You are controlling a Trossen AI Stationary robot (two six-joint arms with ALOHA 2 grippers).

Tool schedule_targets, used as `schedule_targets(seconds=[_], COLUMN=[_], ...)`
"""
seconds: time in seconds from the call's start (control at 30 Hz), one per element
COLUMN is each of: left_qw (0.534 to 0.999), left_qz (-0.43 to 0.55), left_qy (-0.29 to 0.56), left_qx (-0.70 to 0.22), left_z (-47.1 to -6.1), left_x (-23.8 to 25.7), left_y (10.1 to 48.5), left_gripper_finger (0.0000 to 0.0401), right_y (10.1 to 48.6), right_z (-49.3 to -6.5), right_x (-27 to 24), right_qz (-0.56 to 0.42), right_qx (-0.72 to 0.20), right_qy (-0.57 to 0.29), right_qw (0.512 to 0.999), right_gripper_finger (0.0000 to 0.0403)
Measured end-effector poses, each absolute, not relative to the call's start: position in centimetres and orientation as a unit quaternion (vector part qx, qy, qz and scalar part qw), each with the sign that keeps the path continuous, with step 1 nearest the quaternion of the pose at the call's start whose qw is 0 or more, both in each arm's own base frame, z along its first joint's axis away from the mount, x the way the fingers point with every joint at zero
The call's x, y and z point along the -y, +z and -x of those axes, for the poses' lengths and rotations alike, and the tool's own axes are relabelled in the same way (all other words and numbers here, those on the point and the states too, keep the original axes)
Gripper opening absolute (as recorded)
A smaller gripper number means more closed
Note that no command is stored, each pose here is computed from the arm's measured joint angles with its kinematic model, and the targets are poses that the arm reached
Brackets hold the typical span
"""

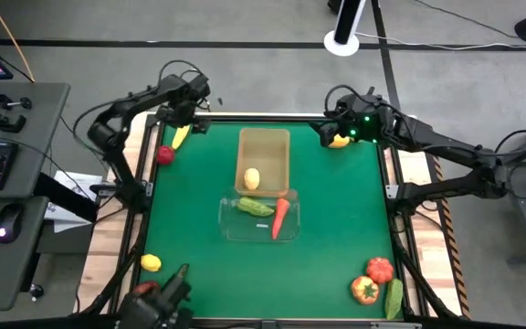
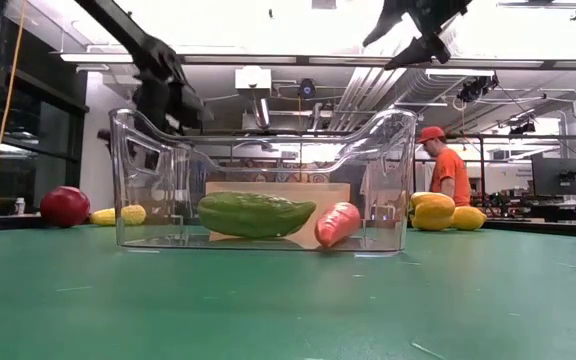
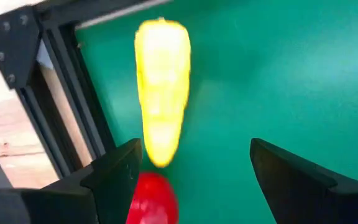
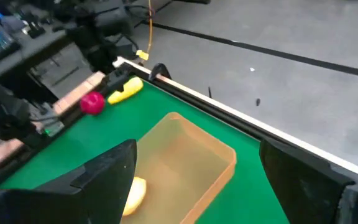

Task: Sort produce into baskets
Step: Put the yellow corn into the transparent bin

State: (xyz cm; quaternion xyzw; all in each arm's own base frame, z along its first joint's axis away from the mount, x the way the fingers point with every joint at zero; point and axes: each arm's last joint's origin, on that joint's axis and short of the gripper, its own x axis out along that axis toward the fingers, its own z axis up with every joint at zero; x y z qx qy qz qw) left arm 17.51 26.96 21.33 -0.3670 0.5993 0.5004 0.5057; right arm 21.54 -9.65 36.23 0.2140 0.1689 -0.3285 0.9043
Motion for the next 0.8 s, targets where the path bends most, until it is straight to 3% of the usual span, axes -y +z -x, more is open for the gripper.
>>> schedule_targets(seconds=[0.33,0.53,0.8], left_qw=[0.469,0.424,0.404], left_qz=[0.347,0.358,0.363], left_qy=[0.497,0.47,0.46], left_qx=[-0.643,-0.686,-0.702], left_z=[-18.5,-18.2,-18.0], left_x=[-32.8,-33.3,-32.9], left_y=[17.8,15.9,15.9], left_gripper_finger=[0.0286,0.0286,0.0286], right_y=[34.3,33.5,33.2], right_z=[-23.4,-24.1,-24.3], right_x=[10.7,10.9,11.0], right_qz=[-0.215,-0.212,-0.196], right_qx=[-0.217,-0.24,-0.25], right_qy=[-0.312,-0.304,-0.301], right_qw=[0.9,0.897,0.899], right_gripper_finger=[0.0332,0.0332,0.0332])
